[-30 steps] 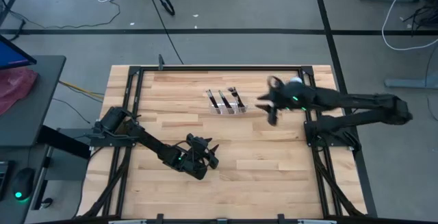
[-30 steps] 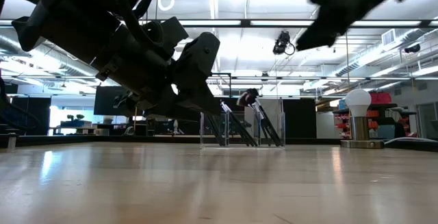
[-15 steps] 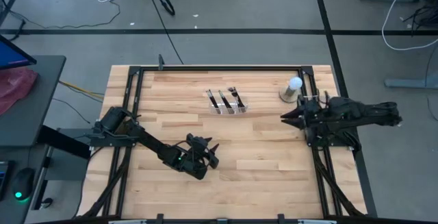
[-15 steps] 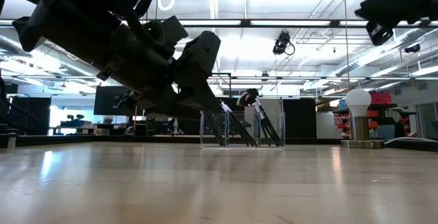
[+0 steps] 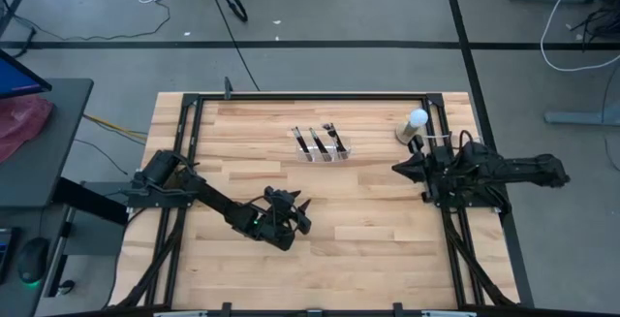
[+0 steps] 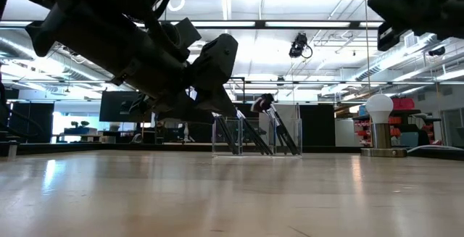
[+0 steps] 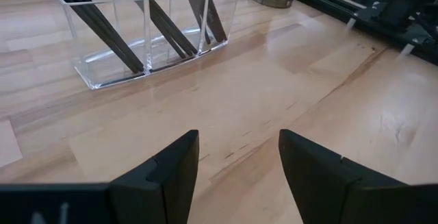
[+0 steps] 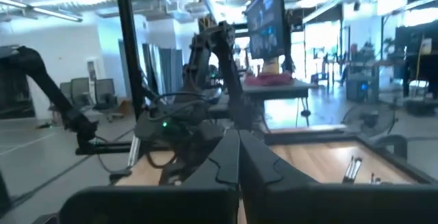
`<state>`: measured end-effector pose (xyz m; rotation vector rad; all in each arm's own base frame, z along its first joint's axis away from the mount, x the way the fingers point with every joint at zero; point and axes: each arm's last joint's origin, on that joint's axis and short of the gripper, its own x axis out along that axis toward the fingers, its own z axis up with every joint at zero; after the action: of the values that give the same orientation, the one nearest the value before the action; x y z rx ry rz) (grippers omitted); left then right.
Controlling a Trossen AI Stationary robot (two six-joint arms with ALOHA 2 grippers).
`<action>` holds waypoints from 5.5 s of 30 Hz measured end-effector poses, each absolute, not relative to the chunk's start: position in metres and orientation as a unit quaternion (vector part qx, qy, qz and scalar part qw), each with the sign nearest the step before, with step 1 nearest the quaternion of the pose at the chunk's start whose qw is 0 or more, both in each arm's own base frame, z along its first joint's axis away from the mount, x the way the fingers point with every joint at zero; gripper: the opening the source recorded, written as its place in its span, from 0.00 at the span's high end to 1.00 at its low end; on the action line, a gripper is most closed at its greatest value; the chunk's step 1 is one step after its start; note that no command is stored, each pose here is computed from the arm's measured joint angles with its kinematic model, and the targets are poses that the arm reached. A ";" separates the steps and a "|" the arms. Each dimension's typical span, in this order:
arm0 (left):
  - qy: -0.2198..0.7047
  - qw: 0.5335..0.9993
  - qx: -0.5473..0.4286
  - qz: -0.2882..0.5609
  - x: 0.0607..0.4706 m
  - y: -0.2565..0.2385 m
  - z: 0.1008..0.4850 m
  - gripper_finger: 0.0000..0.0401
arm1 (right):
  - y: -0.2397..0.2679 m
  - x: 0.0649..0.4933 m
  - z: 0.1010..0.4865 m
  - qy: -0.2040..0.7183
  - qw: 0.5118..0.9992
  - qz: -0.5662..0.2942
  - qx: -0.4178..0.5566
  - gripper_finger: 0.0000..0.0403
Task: Put items in baskets/containers
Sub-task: Return to Home Position
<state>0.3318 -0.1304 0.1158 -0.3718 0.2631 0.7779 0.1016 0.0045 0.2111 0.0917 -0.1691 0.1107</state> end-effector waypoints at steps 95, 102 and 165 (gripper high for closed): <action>-0.037 0.983 -0.111 0.145 0.178 -0.004 0.149 0.99 | -0.005 0.098 0.169 -0.006 0.998 0.003 0.063 0.97; -0.065 0.983 -0.106 0.136 0.168 0.012 0.150 0.99 | -0.005 0.098 0.169 -0.006 0.998 0.002 0.065 0.97; -0.009 0.999 -0.032 0.026 0.098 0.003 0.167 0.95 | -0.005 0.098 0.170 -0.007 0.998 0.000 0.064 0.97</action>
<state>0.0975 0.0029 0.1672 -0.0648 -0.0183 0.0512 0.0984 -0.0054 0.1698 0.1284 -0.0147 0.0001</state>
